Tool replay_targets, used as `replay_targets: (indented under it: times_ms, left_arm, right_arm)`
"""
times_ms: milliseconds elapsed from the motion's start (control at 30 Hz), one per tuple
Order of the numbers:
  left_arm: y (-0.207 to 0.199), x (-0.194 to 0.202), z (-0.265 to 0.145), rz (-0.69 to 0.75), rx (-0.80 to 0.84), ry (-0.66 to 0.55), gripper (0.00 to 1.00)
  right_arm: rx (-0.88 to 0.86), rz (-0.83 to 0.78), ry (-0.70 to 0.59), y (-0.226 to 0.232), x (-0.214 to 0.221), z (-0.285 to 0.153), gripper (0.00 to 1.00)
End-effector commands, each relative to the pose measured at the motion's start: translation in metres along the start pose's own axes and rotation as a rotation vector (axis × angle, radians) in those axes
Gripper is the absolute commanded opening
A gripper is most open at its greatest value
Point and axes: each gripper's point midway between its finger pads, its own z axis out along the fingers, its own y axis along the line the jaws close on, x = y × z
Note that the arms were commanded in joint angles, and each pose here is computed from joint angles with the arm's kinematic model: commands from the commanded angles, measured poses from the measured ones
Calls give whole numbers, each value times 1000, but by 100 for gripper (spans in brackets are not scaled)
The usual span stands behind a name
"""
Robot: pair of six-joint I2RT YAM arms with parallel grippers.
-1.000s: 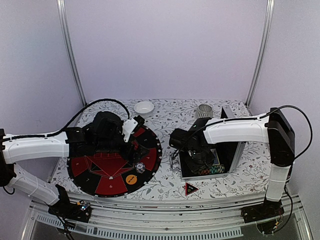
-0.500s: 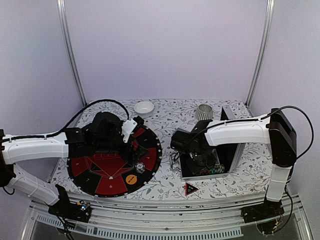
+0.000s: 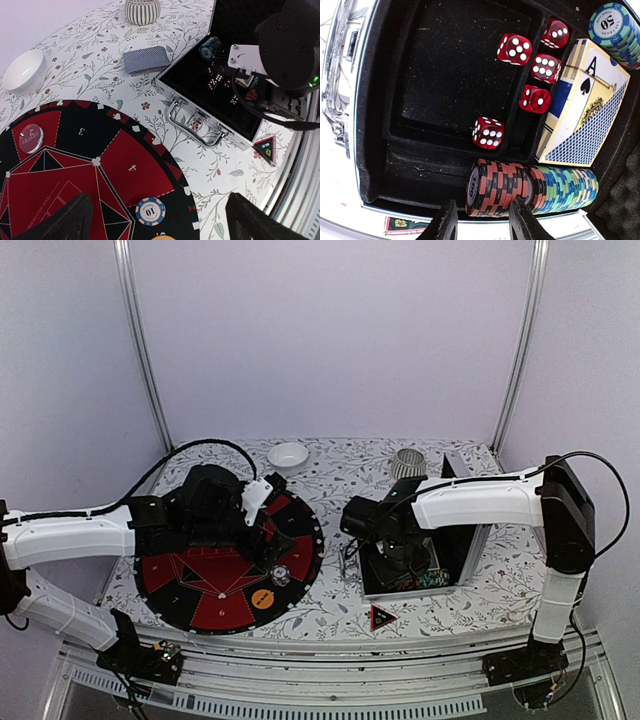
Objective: Distribute texas hold em gaming equipment
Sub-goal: Pick up the pile of poker chips from the chip case.
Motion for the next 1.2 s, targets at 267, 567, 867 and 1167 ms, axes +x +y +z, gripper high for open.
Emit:
replay_targets:
  times_ms: [267,567,867,1167]
  left_arm:
    - [0,4,-4,10,2,3,95]
    - [0,6,-2,13,2,7,95]
    - [-2,4,2,22,16,7,95]
    - [-2,6,4,28,18,16,95]
  right_arm:
    - [97,-2,29,-13,8,8,43]
    - [50,-7,43,-2,10,14,45]
    - [109,-2,-10,-12,-6,-10,53]
    - [42,-4,-22,2,-6,-11,49]
